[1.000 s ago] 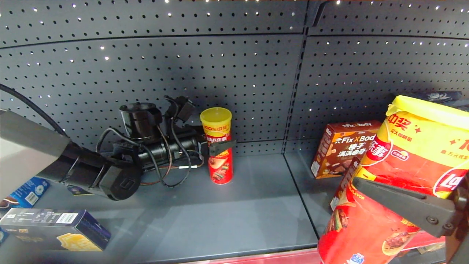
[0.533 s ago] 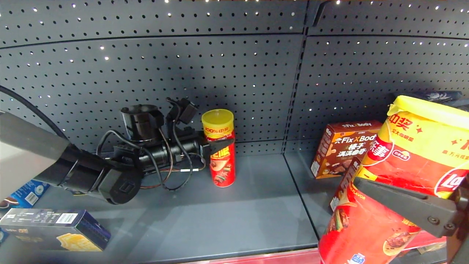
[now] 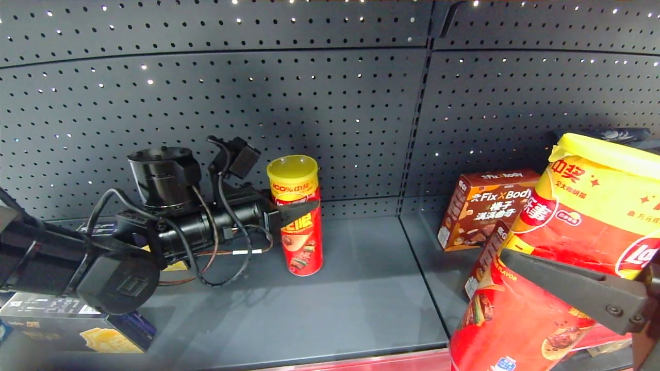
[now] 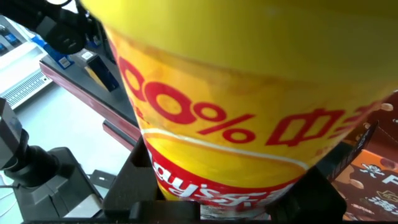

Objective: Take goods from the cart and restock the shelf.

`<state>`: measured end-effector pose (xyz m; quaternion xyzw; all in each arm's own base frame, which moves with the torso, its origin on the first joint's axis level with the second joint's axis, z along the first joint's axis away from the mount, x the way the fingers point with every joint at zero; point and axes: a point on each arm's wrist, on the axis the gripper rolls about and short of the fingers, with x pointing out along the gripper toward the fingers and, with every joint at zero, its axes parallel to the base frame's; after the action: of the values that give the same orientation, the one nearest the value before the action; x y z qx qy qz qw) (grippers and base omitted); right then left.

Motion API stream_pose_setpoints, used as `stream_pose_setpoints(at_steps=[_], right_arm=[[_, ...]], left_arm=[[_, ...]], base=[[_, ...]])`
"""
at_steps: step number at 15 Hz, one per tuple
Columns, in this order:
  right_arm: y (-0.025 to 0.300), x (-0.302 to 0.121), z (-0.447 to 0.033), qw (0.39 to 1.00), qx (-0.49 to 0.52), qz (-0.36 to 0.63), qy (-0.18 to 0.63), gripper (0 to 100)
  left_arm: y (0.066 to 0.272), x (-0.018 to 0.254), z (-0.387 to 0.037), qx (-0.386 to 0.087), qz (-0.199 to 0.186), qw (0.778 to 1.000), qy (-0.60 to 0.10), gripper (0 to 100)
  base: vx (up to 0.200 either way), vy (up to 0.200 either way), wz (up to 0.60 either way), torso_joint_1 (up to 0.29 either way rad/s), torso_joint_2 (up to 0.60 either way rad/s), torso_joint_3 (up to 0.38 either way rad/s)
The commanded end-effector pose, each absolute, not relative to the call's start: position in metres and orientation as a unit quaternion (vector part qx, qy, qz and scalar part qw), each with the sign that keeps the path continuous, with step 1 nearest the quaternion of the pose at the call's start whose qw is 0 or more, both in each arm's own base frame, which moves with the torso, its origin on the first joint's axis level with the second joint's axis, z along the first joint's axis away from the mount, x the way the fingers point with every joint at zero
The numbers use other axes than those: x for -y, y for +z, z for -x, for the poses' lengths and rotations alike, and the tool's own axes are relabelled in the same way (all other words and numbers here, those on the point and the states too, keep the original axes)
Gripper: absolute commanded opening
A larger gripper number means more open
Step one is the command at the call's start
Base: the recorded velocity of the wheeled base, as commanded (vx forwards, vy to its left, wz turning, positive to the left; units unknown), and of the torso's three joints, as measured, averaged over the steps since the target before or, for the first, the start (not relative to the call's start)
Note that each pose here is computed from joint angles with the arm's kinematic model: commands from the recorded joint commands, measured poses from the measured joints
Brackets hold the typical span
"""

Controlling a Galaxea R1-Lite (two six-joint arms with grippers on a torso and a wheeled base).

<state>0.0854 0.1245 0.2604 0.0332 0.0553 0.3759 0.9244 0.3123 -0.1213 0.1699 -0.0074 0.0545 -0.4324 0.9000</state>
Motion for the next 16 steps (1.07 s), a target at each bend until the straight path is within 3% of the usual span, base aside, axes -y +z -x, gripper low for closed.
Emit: stream_pose_setpoints(at_steps=[1, 4, 10, 16], right_arm=[[0.261, -0.124, -0.085, 0.925, -0.054, -0.034, 0.376, 0], [0.261, -0.124, -0.085, 0.925, -0.054, -0.034, 0.376, 0], [0.260, -0.123, -0.085, 0.925, -0.054, -0.034, 0.376, 0], [0.261, -0.123, -0.084, 0.924, -0.053, -0.034, 0.376, 0]], left_arm=[[0.182, 0.123, -0.294, -0.041, 0.005, 0.904, -0.426, 0], [0.182, 0.130, -0.275, -0.048, 0.004, 0.908, -0.417, 0], [0.184, 0.116, -0.239, -0.050, 0.003, 0.912, -0.406, 0], [0.184, 0.117, -0.230, -0.051, 0.001, 0.917, -0.395, 0]], base=[[0.000, 0.000, 0.00, 0.000, 0.00, 0.000], [0.000, 0.000, 0.00, 0.000, 0.00, 0.000], [0.000, 0.000, 0.00, 0.000, 0.00, 0.000], [0.000, 0.000, 0.00, 0.000, 0.00, 0.000]])
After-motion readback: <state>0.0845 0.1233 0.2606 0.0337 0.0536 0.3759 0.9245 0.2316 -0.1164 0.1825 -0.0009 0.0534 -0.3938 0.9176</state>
